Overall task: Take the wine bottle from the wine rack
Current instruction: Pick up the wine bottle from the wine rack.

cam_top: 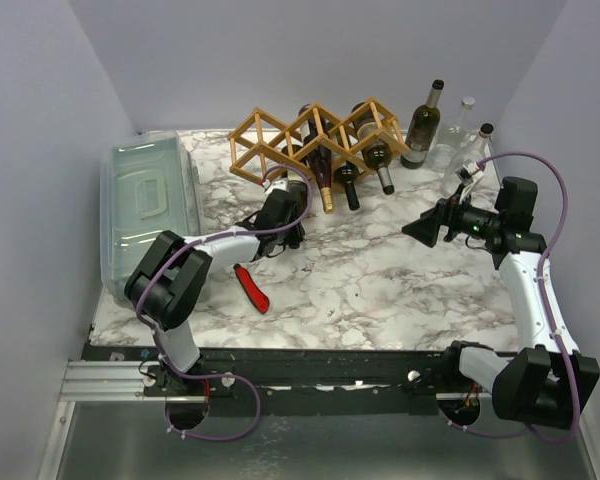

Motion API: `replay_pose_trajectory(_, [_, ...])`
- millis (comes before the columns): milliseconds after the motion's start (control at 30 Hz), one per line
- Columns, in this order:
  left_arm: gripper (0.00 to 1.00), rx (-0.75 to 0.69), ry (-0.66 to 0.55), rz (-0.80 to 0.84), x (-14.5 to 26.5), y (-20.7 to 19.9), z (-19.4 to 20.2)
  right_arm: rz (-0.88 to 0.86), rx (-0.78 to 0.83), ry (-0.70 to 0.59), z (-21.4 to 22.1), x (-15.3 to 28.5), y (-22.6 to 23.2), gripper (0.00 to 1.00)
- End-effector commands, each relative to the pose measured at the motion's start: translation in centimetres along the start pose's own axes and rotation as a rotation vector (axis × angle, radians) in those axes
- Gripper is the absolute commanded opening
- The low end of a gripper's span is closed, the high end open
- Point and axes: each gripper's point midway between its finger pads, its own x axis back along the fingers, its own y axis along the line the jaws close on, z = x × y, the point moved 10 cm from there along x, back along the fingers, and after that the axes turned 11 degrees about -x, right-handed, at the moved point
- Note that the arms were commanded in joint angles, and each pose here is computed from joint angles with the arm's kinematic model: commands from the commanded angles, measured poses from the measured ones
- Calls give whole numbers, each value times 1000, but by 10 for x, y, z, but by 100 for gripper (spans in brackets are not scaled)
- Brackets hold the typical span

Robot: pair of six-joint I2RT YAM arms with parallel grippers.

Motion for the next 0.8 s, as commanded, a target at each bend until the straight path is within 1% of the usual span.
replay_pose_trajectory(0, [31,32,-38,-23,-11,5,-12,-28,37,-3,-7,1,6,95])
replay_pose_trajectory(33, [33,34,-37,-24,-12,6,-12,-28,36,-3,-7,1,7,95])
replay_pose_trajectory(433, [35,50,-27,-42,-19,10,-9,-26,40,-3,-7,2,7,95])
replay_pose_trajectory(567, [39,52,-32,-46,-19,11,-10,-28,44,-3,-8,2,8,95])
replay_pose_trajectory(767, [43,50,-38,-42,-19,9,-13,-26,46,-3,-8,2,8,95])
